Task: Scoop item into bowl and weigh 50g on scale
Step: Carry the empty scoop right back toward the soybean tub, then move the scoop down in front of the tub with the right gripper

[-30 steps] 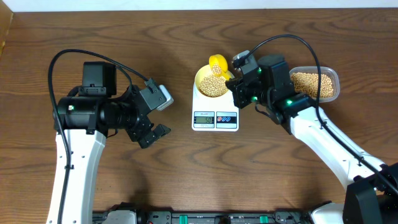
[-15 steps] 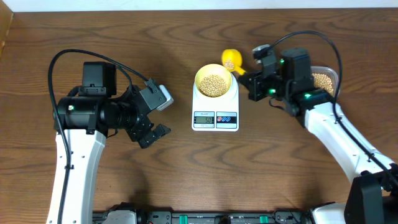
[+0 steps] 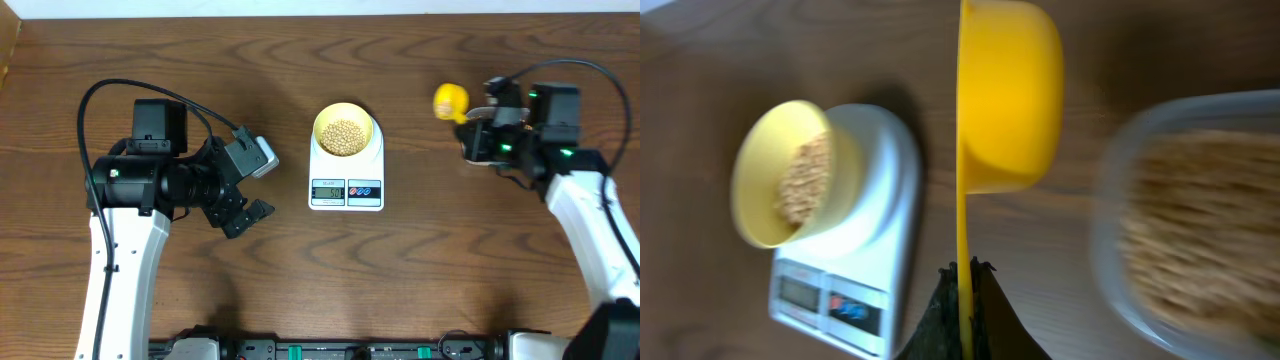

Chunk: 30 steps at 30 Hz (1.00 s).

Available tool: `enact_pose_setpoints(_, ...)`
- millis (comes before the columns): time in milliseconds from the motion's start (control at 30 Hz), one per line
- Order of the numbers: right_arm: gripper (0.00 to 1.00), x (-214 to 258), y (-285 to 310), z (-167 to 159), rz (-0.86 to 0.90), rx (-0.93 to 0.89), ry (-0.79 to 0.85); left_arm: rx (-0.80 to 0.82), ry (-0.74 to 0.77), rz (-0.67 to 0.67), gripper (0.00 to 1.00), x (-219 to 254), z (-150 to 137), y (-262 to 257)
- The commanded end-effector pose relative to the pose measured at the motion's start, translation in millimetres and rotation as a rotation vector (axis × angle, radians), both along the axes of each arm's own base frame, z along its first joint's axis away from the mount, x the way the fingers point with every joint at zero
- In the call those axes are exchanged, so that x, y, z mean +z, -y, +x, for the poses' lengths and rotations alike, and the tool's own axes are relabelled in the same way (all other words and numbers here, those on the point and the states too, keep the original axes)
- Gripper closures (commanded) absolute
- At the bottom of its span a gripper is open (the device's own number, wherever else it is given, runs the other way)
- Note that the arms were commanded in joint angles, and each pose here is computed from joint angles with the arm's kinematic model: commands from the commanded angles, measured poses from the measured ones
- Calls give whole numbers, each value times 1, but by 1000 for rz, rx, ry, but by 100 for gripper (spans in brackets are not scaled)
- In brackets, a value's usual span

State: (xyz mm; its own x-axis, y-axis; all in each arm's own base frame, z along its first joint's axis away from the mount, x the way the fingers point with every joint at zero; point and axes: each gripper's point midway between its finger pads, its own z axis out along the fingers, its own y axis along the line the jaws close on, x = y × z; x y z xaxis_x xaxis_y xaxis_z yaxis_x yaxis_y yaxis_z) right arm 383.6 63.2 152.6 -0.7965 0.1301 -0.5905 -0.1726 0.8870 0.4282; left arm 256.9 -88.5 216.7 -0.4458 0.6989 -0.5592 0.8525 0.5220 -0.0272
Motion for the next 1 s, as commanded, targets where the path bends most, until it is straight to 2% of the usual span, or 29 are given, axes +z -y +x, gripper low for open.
enact_pose_setpoints(0,99,11,42,-3,-164,-73,54,-6,5,-5,2,2,1,0)
enact_pose_setpoints(133,99,4,83,-14,-399,-120,25,-6,5,-5,2,2,1,0)
enact_pose_setpoints(267,99,-3,100,-19,-559,-122,-7,-6,5,-5,2,2,1,0)
enact_pose_setpoints(767,99,7,119,-31,-984,-170,-57,-6,5,-5,2,2,1,0)
enact_pose_setpoints(867,99,6,111,-31,-957,-176,-56,-6,5,-5,2,2,1,0)
enact_pose_setpoints(967,99,-1,82,-34,-786,-162,-53,-6,5,-5,2,2,1,0)
